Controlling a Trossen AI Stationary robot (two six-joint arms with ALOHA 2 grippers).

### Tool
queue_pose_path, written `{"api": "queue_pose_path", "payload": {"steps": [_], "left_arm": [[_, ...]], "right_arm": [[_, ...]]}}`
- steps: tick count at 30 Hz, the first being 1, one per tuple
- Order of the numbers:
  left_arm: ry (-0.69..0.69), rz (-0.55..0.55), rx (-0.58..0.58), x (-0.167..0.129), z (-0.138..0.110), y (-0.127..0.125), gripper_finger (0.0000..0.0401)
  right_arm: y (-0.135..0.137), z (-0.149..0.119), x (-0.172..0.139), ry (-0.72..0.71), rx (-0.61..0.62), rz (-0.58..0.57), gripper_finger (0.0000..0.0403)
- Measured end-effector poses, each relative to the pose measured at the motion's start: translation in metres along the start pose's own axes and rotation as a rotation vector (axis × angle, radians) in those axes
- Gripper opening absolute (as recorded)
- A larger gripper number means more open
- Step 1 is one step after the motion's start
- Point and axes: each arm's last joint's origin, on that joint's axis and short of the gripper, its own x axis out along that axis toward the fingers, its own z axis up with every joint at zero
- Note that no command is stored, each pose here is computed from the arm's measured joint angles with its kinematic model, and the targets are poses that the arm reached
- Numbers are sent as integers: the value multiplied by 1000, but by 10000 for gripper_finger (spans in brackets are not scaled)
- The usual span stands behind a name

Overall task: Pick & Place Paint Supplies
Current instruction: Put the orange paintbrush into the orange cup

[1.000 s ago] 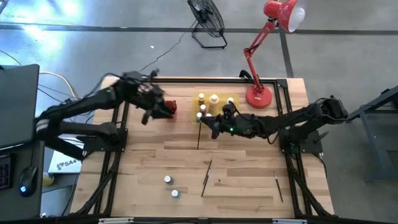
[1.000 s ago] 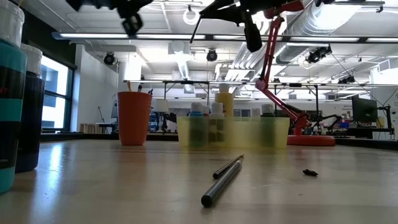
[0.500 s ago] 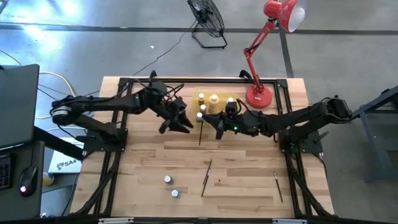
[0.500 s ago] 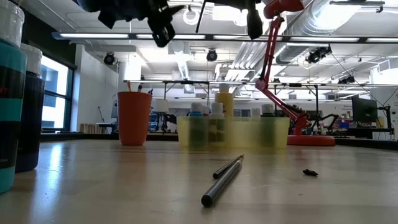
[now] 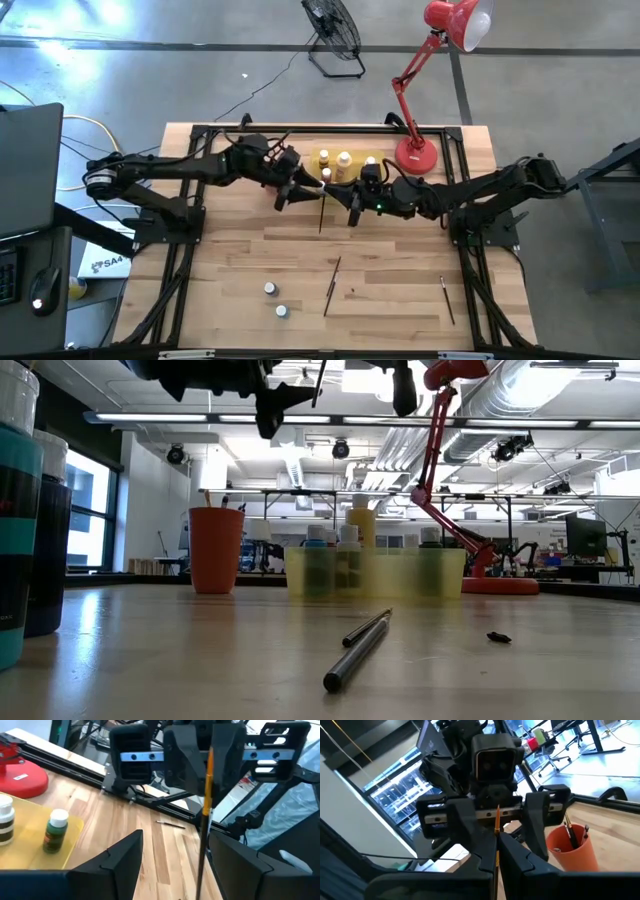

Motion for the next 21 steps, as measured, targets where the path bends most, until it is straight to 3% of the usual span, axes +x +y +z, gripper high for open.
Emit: {"api": "queue_pose_path", "payload": {"steps": [21], "left_arm": [[-53, -68, -61, 20, -3, 4, 225]], "right_arm": [[-2, 1, 1, -2, -19, -4, 3]]}}
